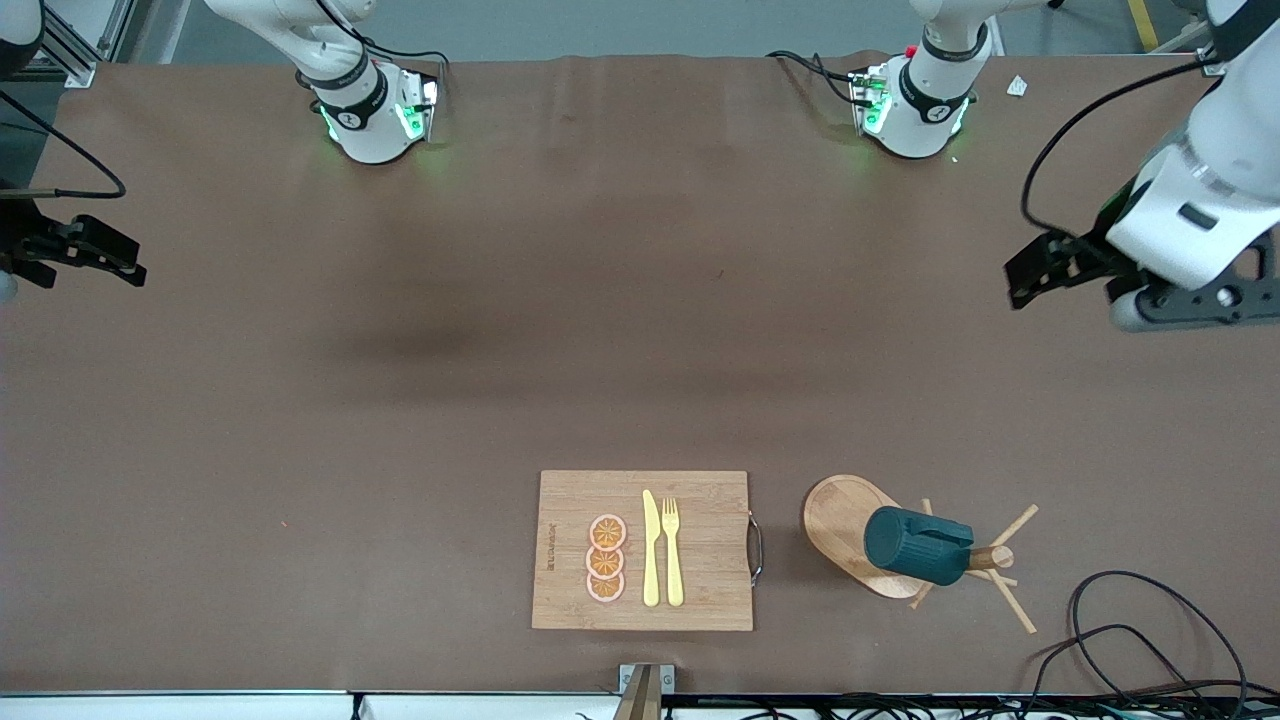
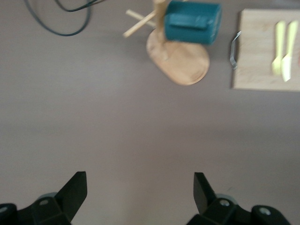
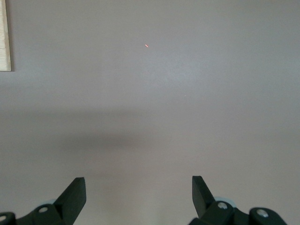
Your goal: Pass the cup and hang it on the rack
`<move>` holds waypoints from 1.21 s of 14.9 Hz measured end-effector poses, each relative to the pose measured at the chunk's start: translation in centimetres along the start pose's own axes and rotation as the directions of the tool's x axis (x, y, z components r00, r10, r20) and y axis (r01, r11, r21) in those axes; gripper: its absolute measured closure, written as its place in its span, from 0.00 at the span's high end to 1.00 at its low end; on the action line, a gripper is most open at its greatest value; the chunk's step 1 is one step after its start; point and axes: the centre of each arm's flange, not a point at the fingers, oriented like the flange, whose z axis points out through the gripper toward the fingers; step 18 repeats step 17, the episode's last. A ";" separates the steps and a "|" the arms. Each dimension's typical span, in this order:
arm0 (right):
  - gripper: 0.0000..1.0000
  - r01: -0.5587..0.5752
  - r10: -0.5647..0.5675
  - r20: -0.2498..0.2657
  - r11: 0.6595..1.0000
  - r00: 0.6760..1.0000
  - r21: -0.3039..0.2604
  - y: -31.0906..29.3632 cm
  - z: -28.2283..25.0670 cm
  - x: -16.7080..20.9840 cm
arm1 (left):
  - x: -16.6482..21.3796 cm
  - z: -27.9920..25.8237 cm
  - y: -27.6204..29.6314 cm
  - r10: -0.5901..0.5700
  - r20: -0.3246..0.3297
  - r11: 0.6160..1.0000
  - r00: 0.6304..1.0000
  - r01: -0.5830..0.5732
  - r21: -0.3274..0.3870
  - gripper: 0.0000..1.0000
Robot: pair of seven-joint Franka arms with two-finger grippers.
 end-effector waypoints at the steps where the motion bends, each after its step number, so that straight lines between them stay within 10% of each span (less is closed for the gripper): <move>1: 1.00 0.000 0.000 0.000 1.000 1.000 0.000 0.0 0.0 0.0 | -0.8 -0.7 -0.7 0.022 0.006 1.000 1.000 -0.022 0.018 1.00; 18: 1.00 0.000 0.000 0.000 1.000 1.000 0.000 0.0 0.0 0.0 | -6.8 -0.8 -5.1 -0.014 0.066 1.000 0.998 0.015 -0.009 1.00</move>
